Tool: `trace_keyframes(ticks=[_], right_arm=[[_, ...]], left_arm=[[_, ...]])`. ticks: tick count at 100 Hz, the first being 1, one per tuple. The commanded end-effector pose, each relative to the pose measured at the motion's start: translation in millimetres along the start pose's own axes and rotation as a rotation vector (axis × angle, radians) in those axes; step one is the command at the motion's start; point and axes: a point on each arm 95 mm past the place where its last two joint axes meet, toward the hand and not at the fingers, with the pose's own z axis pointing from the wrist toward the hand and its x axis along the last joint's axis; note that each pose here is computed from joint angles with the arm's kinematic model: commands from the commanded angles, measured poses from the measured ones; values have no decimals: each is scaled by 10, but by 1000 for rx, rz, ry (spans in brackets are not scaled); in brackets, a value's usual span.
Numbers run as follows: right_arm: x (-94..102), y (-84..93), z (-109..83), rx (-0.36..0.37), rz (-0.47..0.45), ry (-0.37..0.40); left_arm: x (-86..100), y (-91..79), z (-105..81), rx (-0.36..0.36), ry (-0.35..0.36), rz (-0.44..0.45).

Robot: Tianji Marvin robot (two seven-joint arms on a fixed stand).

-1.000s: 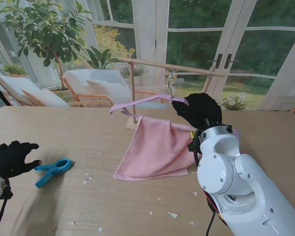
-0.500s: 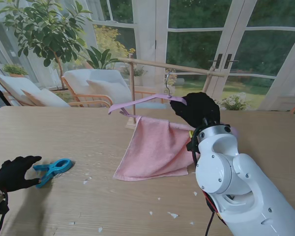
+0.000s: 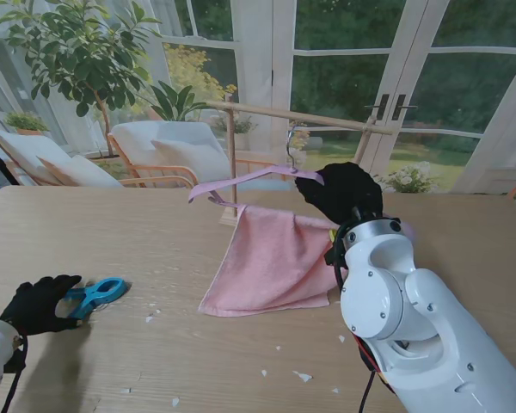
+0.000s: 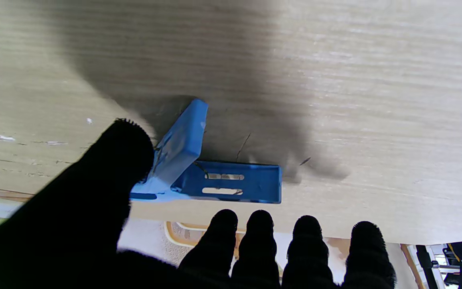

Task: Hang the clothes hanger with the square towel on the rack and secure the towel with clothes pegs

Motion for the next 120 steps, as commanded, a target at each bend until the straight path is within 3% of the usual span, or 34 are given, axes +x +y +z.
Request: trace_keyframes(ticks=[1, 49, 120], right_arm=[[22, -3, -8, 9, 7, 2], [33, -13, 3, 10, 5, 6], [54, -20, 17, 7, 6, 10]], left_arm=[[-22, 41, -6, -31, -16, -2], [-123, 152, -41, -34, -78, 1], [-97, 229, 14, 15, -53, 7]])
